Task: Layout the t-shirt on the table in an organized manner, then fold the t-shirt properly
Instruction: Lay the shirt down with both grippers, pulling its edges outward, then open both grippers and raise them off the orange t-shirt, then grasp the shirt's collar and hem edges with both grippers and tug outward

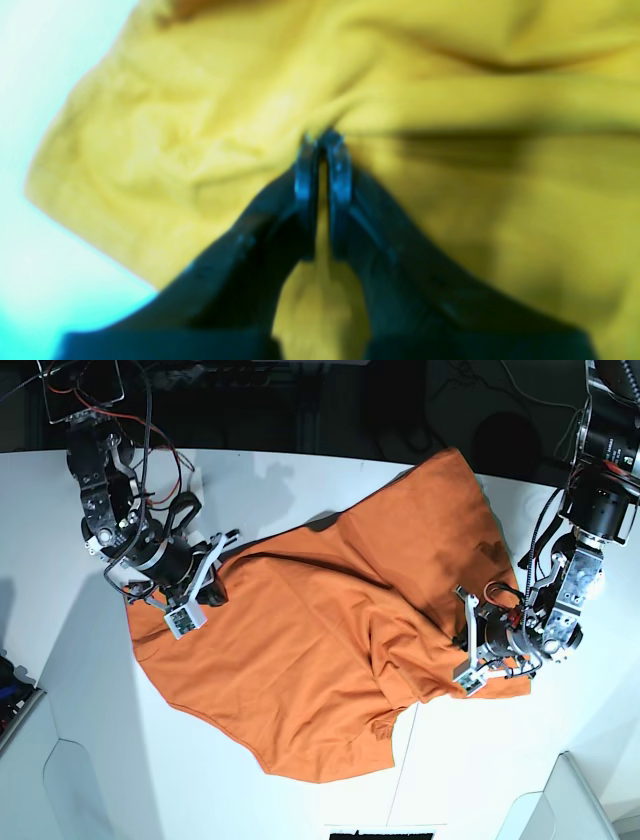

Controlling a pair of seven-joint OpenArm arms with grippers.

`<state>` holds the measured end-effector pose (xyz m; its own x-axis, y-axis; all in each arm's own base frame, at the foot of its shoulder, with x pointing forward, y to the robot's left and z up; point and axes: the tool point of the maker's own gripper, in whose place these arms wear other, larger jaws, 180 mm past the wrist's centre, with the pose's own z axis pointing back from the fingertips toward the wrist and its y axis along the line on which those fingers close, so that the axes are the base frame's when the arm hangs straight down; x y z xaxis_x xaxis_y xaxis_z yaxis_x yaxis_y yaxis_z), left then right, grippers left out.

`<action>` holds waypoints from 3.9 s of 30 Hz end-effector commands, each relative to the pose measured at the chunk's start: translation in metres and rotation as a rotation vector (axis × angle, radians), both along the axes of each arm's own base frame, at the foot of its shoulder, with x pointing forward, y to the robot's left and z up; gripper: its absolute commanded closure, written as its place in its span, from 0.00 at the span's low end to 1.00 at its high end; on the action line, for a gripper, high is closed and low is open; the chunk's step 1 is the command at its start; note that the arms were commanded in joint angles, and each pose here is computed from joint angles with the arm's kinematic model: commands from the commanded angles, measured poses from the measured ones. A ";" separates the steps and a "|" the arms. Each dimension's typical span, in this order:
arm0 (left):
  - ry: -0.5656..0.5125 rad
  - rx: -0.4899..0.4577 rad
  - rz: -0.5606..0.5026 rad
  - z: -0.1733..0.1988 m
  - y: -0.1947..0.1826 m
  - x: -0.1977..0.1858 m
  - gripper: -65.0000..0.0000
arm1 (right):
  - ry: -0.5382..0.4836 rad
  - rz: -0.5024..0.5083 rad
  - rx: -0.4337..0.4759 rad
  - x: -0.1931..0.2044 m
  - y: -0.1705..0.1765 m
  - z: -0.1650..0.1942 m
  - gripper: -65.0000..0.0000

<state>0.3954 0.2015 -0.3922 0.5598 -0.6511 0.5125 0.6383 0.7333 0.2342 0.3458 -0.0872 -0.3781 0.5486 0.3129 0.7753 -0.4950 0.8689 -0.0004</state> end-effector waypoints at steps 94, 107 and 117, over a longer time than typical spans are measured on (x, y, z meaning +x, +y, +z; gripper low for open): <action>0.052 -0.473 0.460 0.043 0.076 -0.192 0.45 | 0.242 -0.452 0.204 -0.104 -0.234 0.007 0.51; -0.065 -0.601 0.463 0.059 0.057 -0.161 0.45 | 0.039 -0.424 0.242 -0.042 -0.225 0.043 0.89; -0.088 -0.473 0.278 0.042 0.015 -0.123 0.80 | -0.091 -0.363 0.237 0.049 -0.183 0.051 1.00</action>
<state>0.2655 0.2129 -0.3623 0.6532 -0.1751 0.7367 0.3929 0.9101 -0.1320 0.3853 -0.2602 -0.3465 0.5648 -0.0833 0.8210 -0.1659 0.9631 0.2118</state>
